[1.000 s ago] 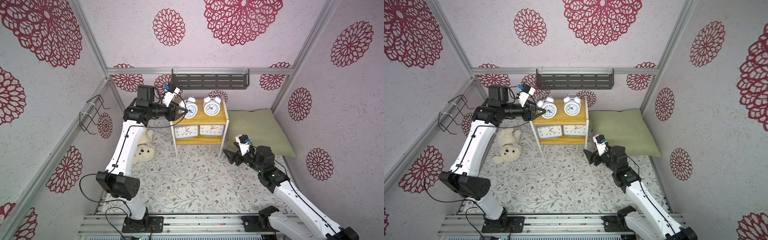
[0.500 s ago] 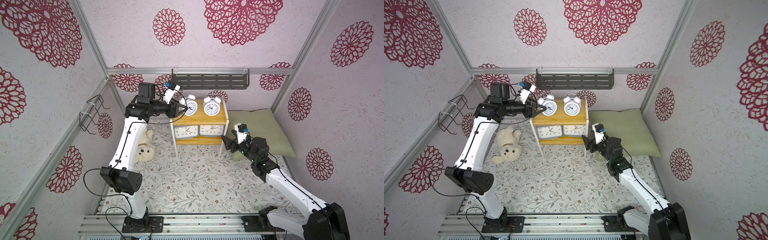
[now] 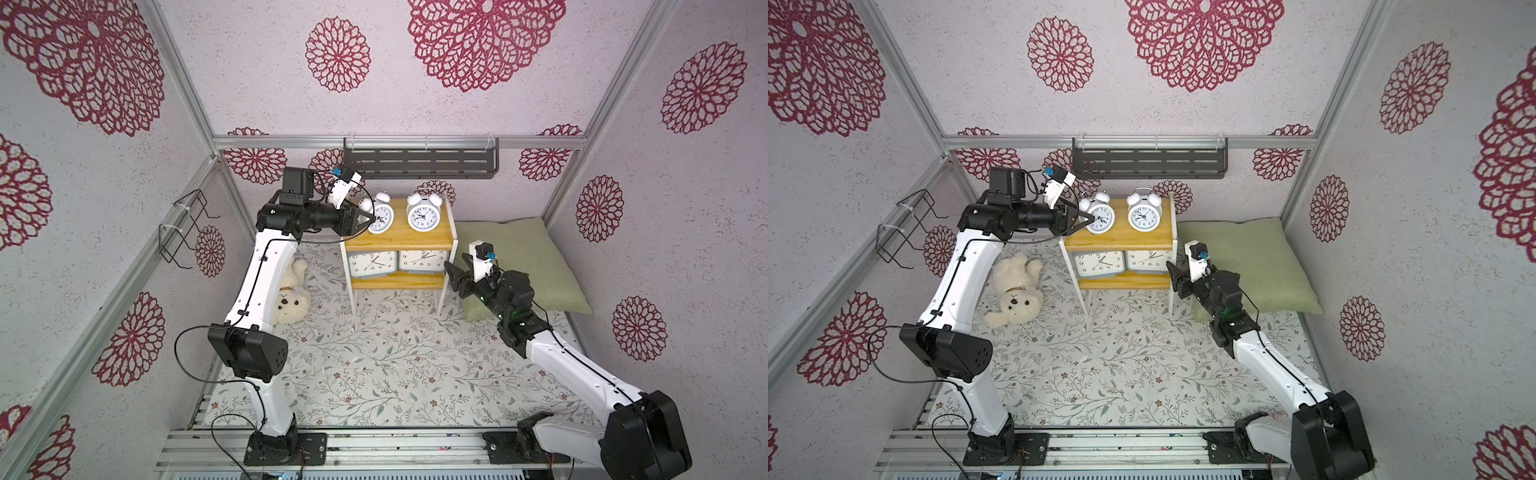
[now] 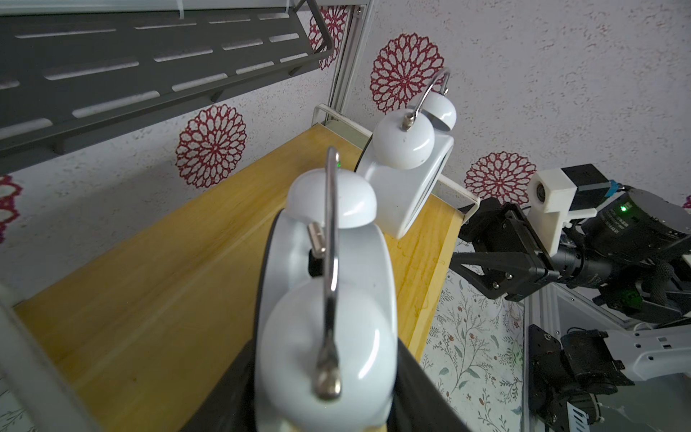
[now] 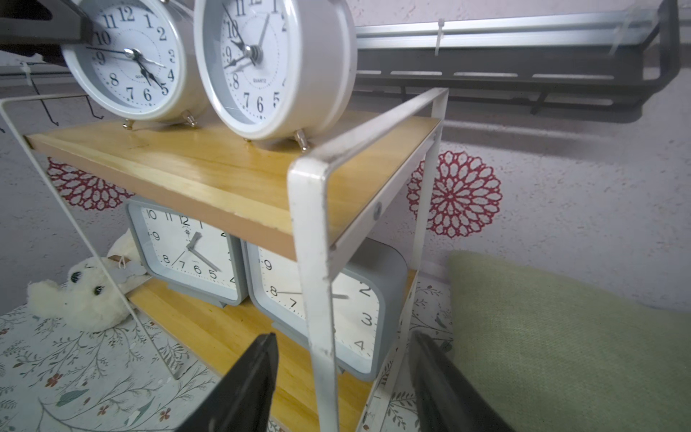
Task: Place the alarm clocks on the shelf by style
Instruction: Place the alarm on the shelf.
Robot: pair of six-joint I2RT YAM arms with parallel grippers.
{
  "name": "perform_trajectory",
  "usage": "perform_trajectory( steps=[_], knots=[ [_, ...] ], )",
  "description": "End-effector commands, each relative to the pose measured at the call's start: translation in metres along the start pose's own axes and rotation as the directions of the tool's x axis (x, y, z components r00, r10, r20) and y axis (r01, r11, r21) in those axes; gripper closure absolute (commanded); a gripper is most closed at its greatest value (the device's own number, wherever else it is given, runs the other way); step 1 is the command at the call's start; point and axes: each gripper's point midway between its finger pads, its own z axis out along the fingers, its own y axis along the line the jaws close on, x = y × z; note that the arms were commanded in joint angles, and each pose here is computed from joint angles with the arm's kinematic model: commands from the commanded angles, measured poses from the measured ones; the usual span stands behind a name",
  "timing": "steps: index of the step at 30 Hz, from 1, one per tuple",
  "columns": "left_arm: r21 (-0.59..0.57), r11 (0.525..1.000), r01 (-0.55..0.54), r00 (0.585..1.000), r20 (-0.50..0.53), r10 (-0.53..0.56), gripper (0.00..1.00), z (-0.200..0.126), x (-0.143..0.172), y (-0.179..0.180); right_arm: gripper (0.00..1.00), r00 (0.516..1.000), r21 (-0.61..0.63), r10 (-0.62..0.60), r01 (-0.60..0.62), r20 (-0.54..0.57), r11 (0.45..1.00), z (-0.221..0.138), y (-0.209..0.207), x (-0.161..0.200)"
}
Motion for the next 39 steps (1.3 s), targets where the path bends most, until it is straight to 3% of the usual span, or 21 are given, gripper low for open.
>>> perform_trajectory(
  steps=[1, 6, 11, 16, 30, 39],
  knots=[
    [-0.003, 0.999, -0.046, 0.998, 0.039, 0.046, 0.47, -0.005, -0.014, 0.001, 0.45, 0.996, 0.018, -0.015, 0.013, 0.093, 1.0, 0.0, -0.004, -0.026],
    [-0.01, 0.999, -0.043, 0.999, 0.032, 0.044, 0.37, -0.003, -0.011, 0.005, 0.55, 0.996, 0.013, -0.02, 0.019, 0.087, 1.0, 0.003, -0.003, -0.024],
    [-0.024, 0.999, -0.042, 0.999, 0.029, 0.043, 0.2, -0.002, -0.011, 0.008, 0.56, 0.996, 0.007, -0.019, 0.018, 0.091, 1.0, 0.004, -0.002, -0.026],
    [-0.054, 0.997, -0.055, 0.998, 0.026, 0.056, 0.12, -0.005, -0.012, 0.01, 0.56, 0.996, 0.003, -0.017, 0.017, 0.088, 1.0, 0.006, -0.002, -0.024],
    [-0.197, 0.973, -0.119, 0.993, -0.034, 0.114, 0.11, -0.022, -0.006, 0.021, 0.56, 0.996, 0.013, -0.017, 0.016, 0.088, 1.0, 0.005, -0.003, -0.025],
    [-0.266, 0.955, -0.133, 0.991, -0.051, 0.124, 0.11, -0.03, -0.003, 0.028, 0.63, 0.996, 0.015, -0.023, 0.022, 0.089, 1.0, 0.005, -0.004, -0.025]
  ],
)
